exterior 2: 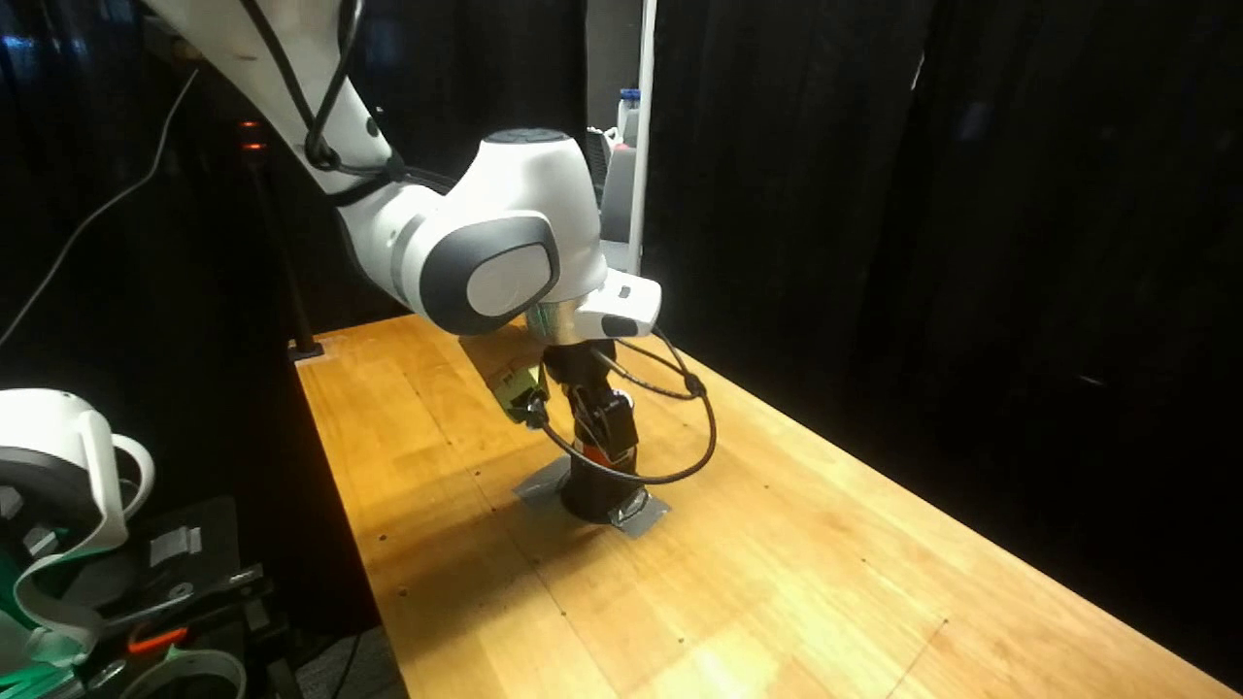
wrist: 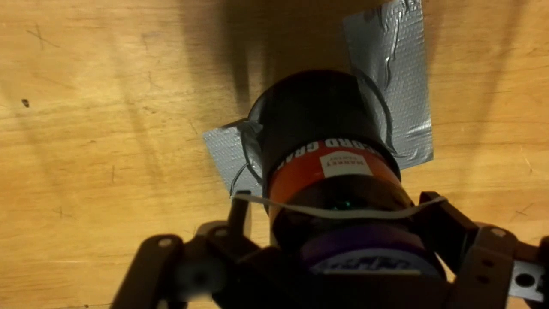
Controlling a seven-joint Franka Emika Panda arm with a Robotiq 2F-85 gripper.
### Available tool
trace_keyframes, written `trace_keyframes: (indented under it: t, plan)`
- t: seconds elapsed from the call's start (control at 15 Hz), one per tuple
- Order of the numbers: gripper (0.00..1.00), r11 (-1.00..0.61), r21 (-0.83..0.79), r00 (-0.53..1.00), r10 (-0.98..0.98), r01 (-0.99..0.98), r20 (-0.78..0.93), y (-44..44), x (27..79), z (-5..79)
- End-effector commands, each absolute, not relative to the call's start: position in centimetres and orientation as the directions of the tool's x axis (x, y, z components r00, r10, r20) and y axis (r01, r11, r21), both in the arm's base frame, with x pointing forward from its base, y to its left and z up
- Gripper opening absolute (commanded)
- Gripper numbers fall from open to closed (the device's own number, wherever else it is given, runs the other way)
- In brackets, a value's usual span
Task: Put the rubber band around the jar.
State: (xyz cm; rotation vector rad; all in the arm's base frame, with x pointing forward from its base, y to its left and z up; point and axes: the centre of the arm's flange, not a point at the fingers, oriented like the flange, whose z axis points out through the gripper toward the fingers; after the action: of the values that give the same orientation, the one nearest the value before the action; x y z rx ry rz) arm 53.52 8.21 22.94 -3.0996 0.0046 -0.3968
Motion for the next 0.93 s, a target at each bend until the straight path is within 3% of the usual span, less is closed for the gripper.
trace_keyframes:
  t: [0.0,0.87]
  plan:
    - [1.00,-0.999,0.020,0.962,0.042,0.038,0.271,9.5,54.6,21.3]
    - [1.00,-0.999,0.046,0.959,0.011,-0.002,0.283,8.1,54.8,24.3]
